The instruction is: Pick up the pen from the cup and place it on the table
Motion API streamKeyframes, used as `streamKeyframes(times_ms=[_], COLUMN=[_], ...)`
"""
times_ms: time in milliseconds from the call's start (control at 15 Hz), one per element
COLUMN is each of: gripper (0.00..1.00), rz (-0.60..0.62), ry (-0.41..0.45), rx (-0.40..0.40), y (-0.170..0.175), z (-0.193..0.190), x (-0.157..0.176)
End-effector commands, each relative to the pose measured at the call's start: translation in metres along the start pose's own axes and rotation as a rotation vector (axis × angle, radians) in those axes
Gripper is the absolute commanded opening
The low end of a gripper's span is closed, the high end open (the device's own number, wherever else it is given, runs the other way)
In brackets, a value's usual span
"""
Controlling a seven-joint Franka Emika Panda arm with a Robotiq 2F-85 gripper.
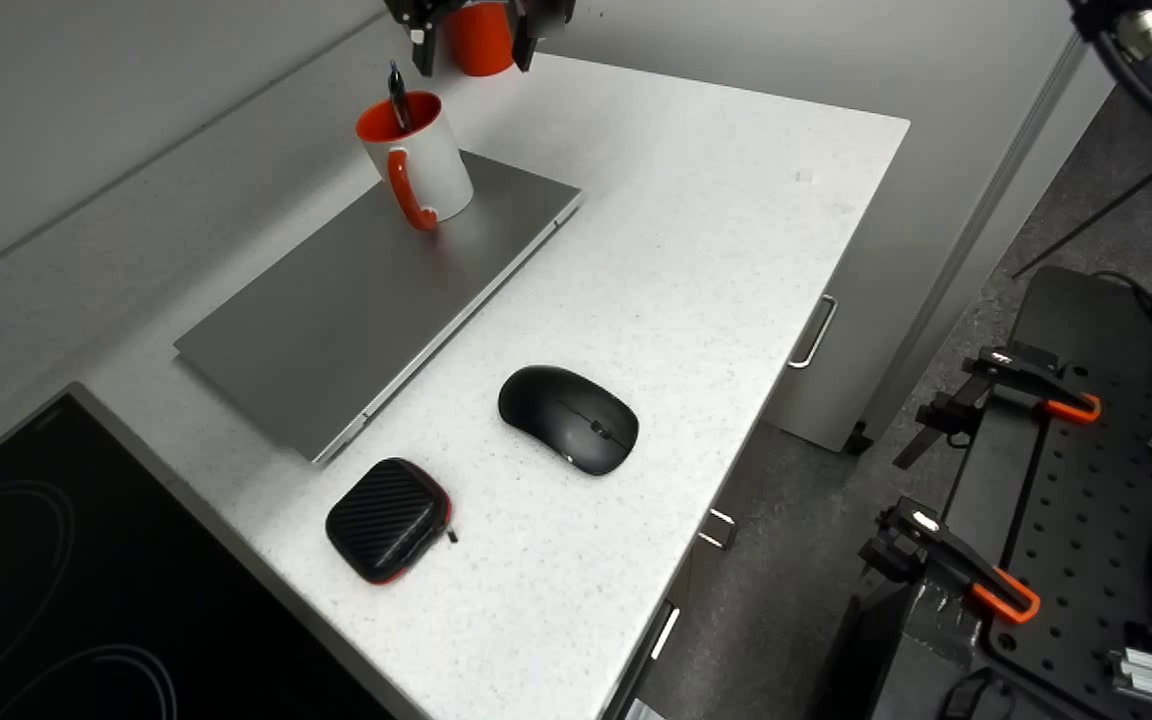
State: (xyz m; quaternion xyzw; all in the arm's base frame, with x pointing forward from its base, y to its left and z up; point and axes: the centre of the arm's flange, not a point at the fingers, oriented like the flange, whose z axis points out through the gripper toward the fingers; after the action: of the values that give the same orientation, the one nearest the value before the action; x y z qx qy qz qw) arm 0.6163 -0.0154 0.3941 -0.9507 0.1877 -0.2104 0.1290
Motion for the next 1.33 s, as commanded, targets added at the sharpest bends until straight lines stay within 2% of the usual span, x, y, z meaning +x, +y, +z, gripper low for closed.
streamKeyframes(times_ms=[0,467,867,933,1000,1267], gripper=[1.00,1.00,1.00,0.75,0.74,0.41], rz=[0.023,0.046,0.057,0.058,0.059,0.067], ry=[0.049,0.094,0.145,0.142,0.140,0.142], rx=[0.034,0.057,0.094,0.098,0.100,0.107], y=[-0.016,-0.026,-0.032,-0.032,-0.032,-0.030], z=[0.024,0.064,0.066,0.066,0.065,0.062], x=[0.031,0.059,0.073,0.074,0.075,0.076])
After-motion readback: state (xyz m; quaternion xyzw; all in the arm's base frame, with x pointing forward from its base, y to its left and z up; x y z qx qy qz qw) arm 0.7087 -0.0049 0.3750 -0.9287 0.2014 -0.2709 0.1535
